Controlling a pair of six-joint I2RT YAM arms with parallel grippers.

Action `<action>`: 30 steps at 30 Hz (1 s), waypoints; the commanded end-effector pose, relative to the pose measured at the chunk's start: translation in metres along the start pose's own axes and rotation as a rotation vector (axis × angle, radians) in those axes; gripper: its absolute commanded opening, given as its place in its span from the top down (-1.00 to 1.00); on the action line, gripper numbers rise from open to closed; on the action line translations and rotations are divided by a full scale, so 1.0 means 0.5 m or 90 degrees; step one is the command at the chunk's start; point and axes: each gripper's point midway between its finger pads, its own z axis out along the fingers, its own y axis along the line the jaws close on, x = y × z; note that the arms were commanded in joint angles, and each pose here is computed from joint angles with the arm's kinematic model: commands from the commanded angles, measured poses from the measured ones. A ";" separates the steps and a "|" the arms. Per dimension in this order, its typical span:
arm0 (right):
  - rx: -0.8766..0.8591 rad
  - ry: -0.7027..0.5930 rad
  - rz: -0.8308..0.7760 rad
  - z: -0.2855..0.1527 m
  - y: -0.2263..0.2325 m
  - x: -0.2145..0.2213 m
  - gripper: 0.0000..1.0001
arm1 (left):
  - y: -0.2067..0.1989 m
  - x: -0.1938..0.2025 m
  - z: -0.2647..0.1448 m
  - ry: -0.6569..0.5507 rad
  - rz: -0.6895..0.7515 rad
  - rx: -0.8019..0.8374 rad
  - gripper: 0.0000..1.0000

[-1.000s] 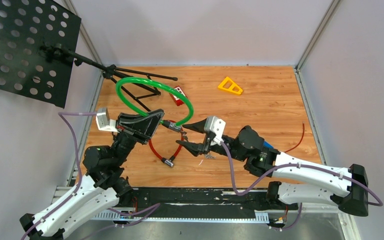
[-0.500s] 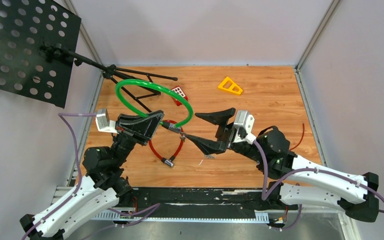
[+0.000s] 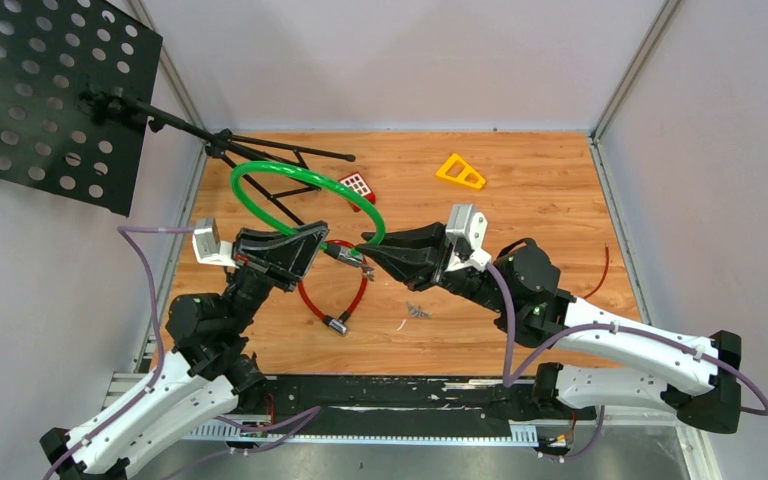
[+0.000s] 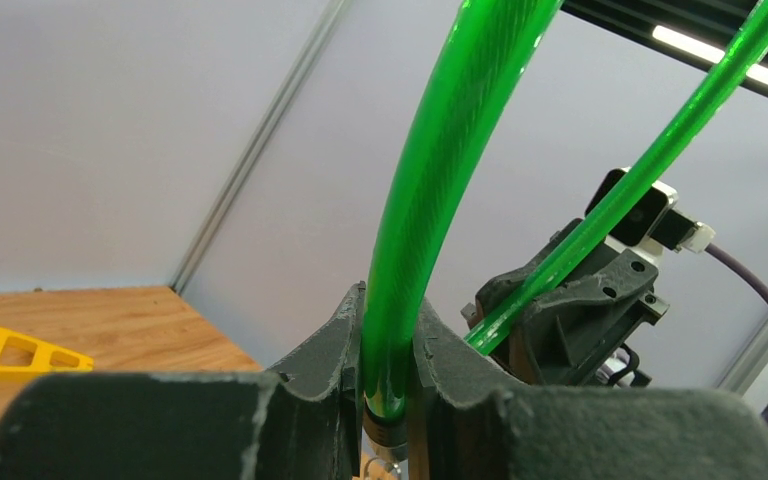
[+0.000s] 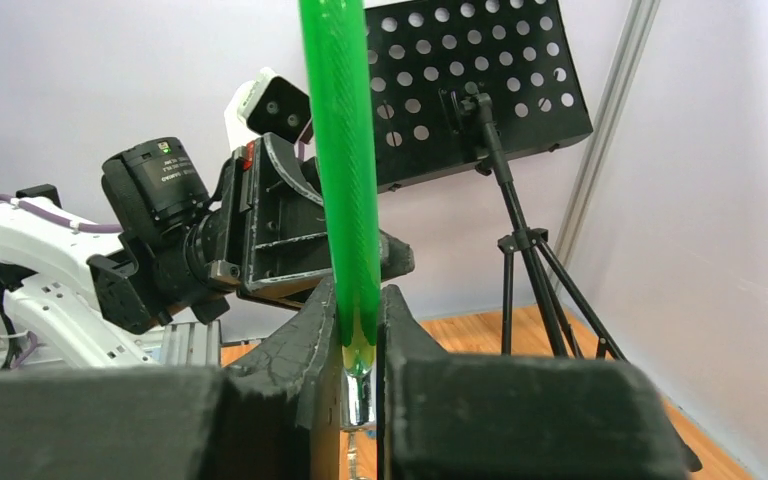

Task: Lock with the key
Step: Lock the lock.

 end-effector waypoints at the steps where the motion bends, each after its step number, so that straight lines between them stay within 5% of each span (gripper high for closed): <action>1: 0.017 -0.078 -0.001 -0.001 -0.012 -0.089 1.00 | -0.015 -0.022 -0.004 -0.020 0.021 0.014 1.00; 19: 0.091 -0.104 -0.051 -0.061 -0.055 -0.148 1.00 | 0.082 0.059 -0.043 0.083 0.100 -0.091 1.00; 30: 0.033 -0.011 0.011 -0.016 -0.014 0.030 1.00 | 0.001 0.033 0.016 0.030 -0.009 0.020 1.00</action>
